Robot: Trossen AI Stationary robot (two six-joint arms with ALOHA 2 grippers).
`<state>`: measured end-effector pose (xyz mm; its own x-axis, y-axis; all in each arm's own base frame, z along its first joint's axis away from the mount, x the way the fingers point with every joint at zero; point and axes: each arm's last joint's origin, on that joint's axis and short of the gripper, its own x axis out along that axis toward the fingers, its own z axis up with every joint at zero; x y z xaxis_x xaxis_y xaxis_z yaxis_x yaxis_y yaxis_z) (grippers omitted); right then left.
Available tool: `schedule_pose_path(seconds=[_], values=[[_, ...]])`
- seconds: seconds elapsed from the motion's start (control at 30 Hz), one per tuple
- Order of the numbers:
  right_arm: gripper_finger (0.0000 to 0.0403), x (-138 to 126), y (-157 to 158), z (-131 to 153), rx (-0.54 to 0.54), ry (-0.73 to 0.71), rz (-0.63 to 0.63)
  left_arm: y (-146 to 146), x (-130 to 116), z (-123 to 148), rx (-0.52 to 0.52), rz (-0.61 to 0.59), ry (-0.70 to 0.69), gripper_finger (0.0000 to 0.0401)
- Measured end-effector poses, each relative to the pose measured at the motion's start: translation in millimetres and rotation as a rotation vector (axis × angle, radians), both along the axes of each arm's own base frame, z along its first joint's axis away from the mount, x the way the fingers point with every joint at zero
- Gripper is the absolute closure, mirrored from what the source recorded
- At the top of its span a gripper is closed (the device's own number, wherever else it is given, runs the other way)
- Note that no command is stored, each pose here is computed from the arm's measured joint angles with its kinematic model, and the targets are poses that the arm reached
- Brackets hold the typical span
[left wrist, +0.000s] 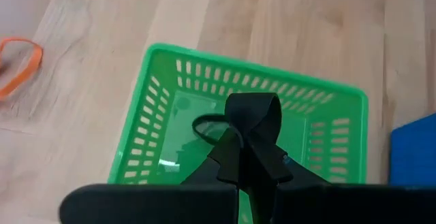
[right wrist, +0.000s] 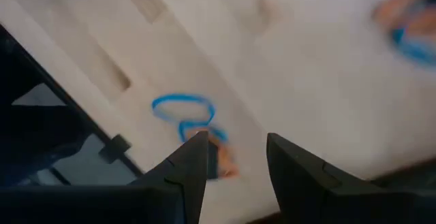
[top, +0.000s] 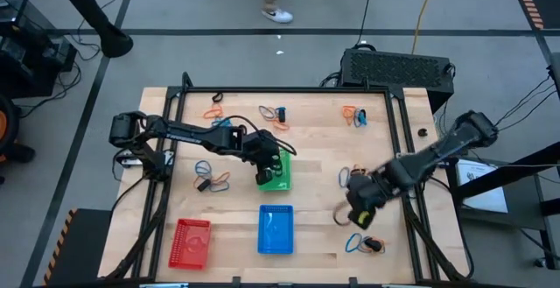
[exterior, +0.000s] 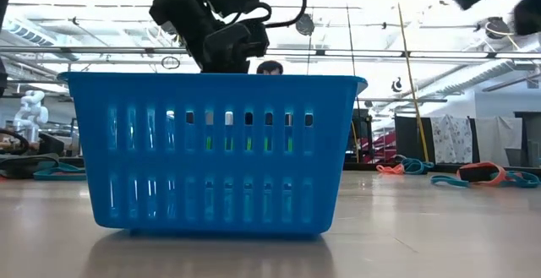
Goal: Sort rubber bands into baskets
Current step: Put the black rubberband into the green bin
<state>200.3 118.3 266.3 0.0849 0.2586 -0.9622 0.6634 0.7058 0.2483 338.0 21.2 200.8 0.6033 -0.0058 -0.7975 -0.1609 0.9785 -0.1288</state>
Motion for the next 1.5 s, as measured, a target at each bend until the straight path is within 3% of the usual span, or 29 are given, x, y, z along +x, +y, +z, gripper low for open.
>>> schedule_pose_path(seconds=[0.23, 0.37, 0.57, 1.0, 1.23, 1.37, 1.5], values=[[0.0261, -24, 47, -4, 0.043, 0.074, -0.144, 0, 0, 0, 0.074, -0.042, 0.0, 0.0394], [0.0261, -31, 69, -14, 0.038, 0.106, -0.152, 1, 0, 0, 0.083, -0.045, 0.004, 0.0394], [0.0261, -32, 94, -36, -0.039, 0.077, -0.098, 1, 1, -5, 0.054, 0.009, 0.018, 0.0394], [0.0261, -34, 124, -95, -0.219, 0.174, 0.064, 3, 2, -11, 0.005, 0.106, 0.041, 0.0381], [0.0262, -31, 130, -110, -0.236, 0.189, 0.105, 3, 3, -11, -0.009, 0.122, 0.037, 0.0374], [0.0275, -32, 130, -111, -0.239, 0.189, 0.118, 3, 3, -11, -0.013, 0.119, 0.039, 0.0345], [0.03, -32, 130, -111, -0.237, 0.189, 0.135, 3, 3, -11, -0.015, 0.11, 0.035, 0.0287]])
